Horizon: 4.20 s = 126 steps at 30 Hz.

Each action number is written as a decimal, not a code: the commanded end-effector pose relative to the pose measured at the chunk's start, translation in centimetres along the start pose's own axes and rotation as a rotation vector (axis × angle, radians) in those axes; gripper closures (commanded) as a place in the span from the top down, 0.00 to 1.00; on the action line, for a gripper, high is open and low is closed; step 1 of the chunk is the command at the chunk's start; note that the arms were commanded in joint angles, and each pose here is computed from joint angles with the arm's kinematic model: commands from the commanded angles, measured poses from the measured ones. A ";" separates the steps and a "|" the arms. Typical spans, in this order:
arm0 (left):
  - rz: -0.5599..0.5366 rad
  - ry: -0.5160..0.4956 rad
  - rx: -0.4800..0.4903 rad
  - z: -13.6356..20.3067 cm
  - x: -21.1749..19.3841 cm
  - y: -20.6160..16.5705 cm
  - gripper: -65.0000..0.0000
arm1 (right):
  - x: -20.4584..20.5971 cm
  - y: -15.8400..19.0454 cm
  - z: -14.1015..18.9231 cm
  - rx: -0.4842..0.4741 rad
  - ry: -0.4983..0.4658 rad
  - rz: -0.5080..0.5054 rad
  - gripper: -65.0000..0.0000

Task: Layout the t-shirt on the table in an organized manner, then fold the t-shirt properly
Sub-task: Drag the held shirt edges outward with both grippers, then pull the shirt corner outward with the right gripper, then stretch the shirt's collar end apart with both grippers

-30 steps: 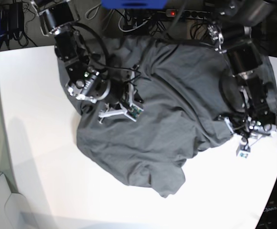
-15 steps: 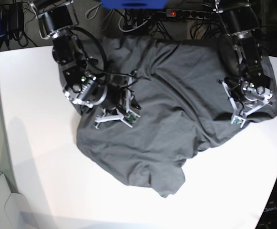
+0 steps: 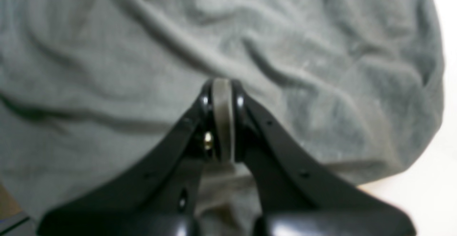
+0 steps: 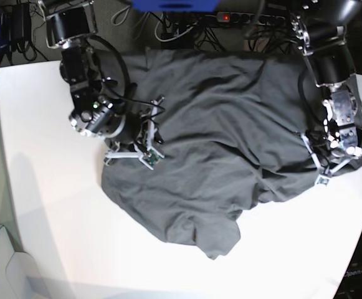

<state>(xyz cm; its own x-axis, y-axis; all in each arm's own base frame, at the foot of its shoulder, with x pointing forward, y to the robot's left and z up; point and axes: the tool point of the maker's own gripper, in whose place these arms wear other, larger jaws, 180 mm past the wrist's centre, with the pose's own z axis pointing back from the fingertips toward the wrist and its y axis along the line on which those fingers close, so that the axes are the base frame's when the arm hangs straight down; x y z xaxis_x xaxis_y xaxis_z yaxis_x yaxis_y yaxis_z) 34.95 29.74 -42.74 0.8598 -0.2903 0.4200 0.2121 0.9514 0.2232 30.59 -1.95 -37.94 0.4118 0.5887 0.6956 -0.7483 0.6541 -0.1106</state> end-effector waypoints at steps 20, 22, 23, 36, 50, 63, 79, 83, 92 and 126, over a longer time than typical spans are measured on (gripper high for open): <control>0.036 -0.335 -0.016 2.5 17.4 3.4 0.17 | -1.9 -1.4 1.2 -0.049 -0.004 -0.090 0.00; 0.024 -0.310 -0.001 3.1 17.3 3.8 0.17 | -2.1 -2.2 1.4 -0.069 -0.004 -0.105 0.00; 0.021 -0.292 0.012 3.4 17.2 4.1 0.17 | -2.2 -2.5 1.6 -0.077 -0.004 -0.110 0.00; -0.069 -0.045 0.120 4.5 3.4 -0.2 0.16 | 0.2 -6.1 2.4 -0.143 -0.048 -0.072 0.00; -0.112 0.022 0.120 6.6 -4.0 -4.3 0.16 | 2.8 -13.3 -2.7 -0.081 0.016 -0.120 0.00; -0.123 0.020 0.139 7.1 -4.3 -3.9 0.16 | 0.9 -13.7 -7.3 0.012 0.014 -0.269 0.00; -0.122 0.015 0.133 6.9 -4.2 -4.0 0.16 | -6.8 -24.2 -2.8 -0.443 0.099 -0.469 0.00; -0.122 0.015 0.133 6.9 -4.2 -4.0 0.16 | -7.8 -25.8 -1.3 -0.489 0.089 -0.519 0.00; -0.116 0.017 0.143 7.0 -4.3 -3.6 0.16 | -4.6 -28.0 1.1 -0.513 -0.043 -0.523 0.00; 0.006 0.010 0.092 1.7 -1.8 1.9 0.16 | -11.0 -10.1 5.4 -0.431 0.234 -0.460 0.00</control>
<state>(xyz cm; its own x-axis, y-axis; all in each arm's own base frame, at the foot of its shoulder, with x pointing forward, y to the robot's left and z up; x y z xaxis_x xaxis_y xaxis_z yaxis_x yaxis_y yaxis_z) 32.92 30.71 -42.30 0.8611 -0.2800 0.4244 0.1755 0.9471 0.2688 30.09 -17.21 -41.54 0.7949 0.2592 0.5486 -0.2251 0.9656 -0.1301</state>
